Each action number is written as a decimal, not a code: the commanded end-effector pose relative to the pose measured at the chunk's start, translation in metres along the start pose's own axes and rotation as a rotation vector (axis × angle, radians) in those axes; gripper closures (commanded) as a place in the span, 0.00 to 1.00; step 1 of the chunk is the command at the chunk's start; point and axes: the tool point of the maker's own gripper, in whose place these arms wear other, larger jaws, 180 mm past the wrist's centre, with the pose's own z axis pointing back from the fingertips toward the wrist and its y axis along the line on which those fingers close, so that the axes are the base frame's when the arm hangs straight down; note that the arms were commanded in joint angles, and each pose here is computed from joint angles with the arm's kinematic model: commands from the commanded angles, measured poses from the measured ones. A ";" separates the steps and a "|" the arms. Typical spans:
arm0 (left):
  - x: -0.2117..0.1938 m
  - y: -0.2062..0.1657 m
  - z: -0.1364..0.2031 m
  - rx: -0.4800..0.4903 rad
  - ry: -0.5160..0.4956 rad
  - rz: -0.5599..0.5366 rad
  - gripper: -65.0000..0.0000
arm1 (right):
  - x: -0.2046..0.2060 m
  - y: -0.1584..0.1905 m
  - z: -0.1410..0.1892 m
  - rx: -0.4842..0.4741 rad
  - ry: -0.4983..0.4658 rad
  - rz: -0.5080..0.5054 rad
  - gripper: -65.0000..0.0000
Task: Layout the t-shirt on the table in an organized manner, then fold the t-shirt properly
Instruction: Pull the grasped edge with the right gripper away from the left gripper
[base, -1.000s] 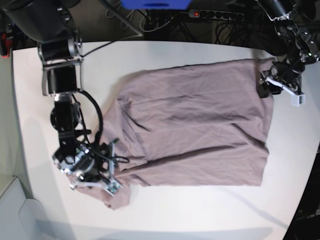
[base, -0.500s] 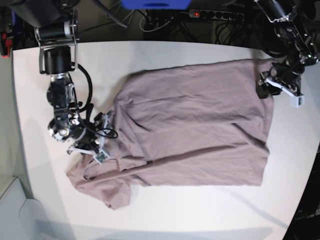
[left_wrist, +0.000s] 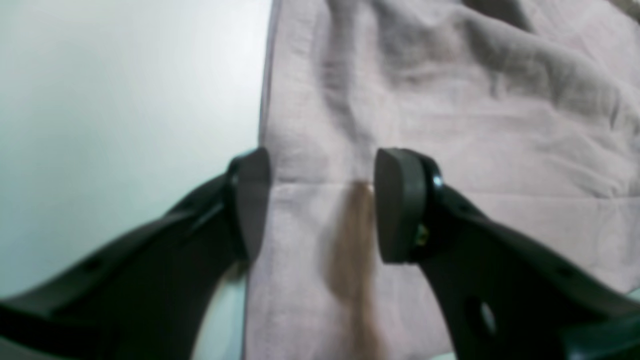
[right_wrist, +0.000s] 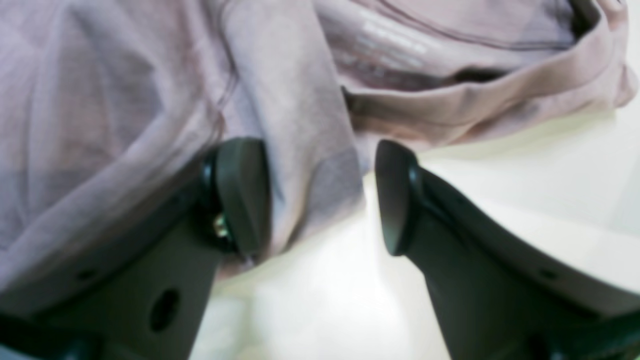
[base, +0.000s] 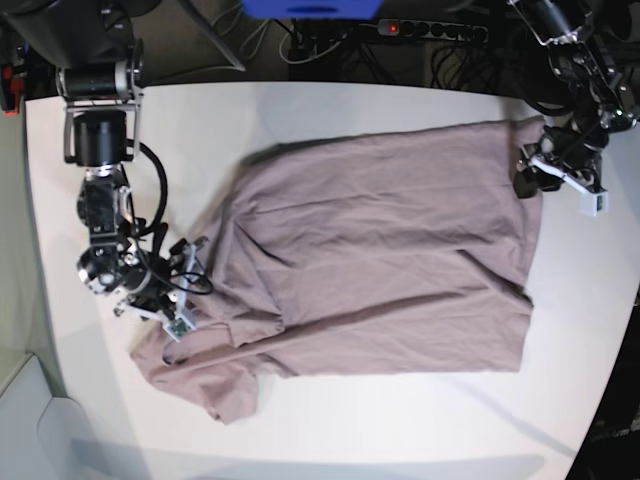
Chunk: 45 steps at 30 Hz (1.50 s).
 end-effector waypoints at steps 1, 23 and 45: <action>-0.005 0.004 0.001 0.022 0.042 -0.011 0.49 | 0.018 -0.019 0.008 -0.039 -0.049 0.008 0.47; -0.008 -0.002 -0.003 0.010 0.042 -0.001 0.49 | 0.027 -0.025 0.032 -0.108 -0.031 0.074 1.00; 0.016 -0.012 -0.012 -0.015 -0.004 -0.005 0.49 | -0.025 -0.037 0.163 -0.431 0.493 0.565 1.00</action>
